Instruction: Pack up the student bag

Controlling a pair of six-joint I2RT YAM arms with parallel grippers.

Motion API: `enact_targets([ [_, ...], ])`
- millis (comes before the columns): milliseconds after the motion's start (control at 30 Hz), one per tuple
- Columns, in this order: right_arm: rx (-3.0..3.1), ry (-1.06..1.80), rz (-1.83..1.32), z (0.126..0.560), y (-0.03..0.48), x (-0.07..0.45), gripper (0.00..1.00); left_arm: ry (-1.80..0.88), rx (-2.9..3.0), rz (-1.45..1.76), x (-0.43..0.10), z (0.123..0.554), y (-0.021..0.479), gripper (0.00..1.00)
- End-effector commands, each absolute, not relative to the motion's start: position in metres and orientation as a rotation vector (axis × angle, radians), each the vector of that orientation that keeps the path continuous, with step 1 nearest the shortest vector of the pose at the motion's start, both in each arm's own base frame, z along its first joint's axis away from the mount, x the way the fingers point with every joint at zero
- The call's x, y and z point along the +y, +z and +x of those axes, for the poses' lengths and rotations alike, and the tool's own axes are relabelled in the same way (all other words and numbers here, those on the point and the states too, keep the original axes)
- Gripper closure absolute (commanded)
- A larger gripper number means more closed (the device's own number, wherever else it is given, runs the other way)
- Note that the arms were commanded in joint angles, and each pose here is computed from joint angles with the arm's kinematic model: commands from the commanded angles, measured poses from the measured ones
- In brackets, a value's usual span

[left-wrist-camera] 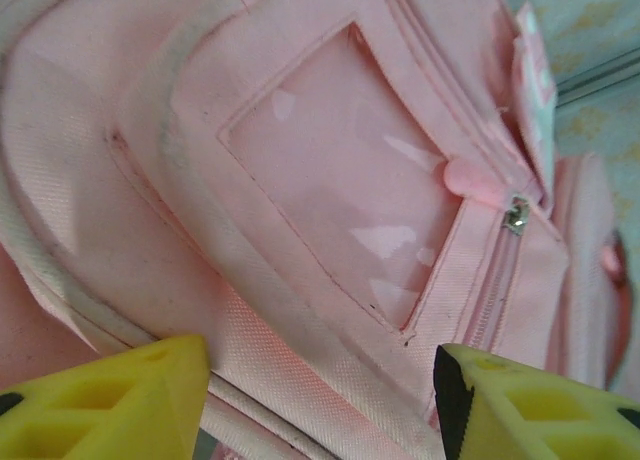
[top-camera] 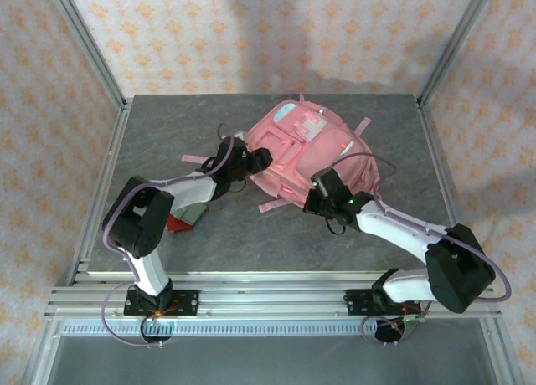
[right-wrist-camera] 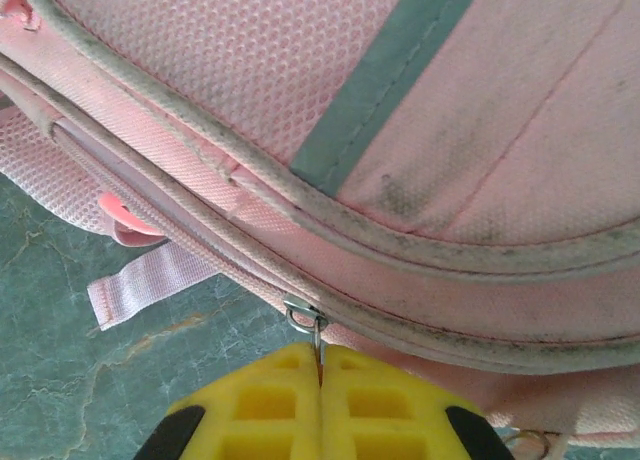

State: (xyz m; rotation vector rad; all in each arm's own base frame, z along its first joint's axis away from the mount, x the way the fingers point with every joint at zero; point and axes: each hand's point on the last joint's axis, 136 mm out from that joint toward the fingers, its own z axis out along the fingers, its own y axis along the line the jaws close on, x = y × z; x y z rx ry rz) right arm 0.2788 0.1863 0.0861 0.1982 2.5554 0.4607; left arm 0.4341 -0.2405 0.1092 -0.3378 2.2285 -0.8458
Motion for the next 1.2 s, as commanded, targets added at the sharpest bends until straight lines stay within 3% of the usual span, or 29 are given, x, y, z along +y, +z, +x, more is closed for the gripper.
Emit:
enact_targets([
  [0, 2.534, 0.415, 0.217, 0.287, 0.09, 0.181, 1.0, -0.811, 2.28, -0.339, -0.25, 0.427, 0.094, 0.38],
  [367, 2.525, 0.427, 0.228, 0.29, 0.085, 0.181, 1.0, -0.791, 2.261, -0.455, -0.224, 0.384, 0.086, 0.37],
  [867, 2.533, 0.464, 0.239, 0.28, 0.079, 0.18, 1.0, -0.936, 2.145, -0.437, -0.258, 0.42, 0.127, 0.36],
  [1167, 2.537, 0.475, 0.229, 0.282, 0.078, 0.184, 1.0, -0.967, 2.239, -0.444, -0.276, 0.421, 0.097, 0.38],
])
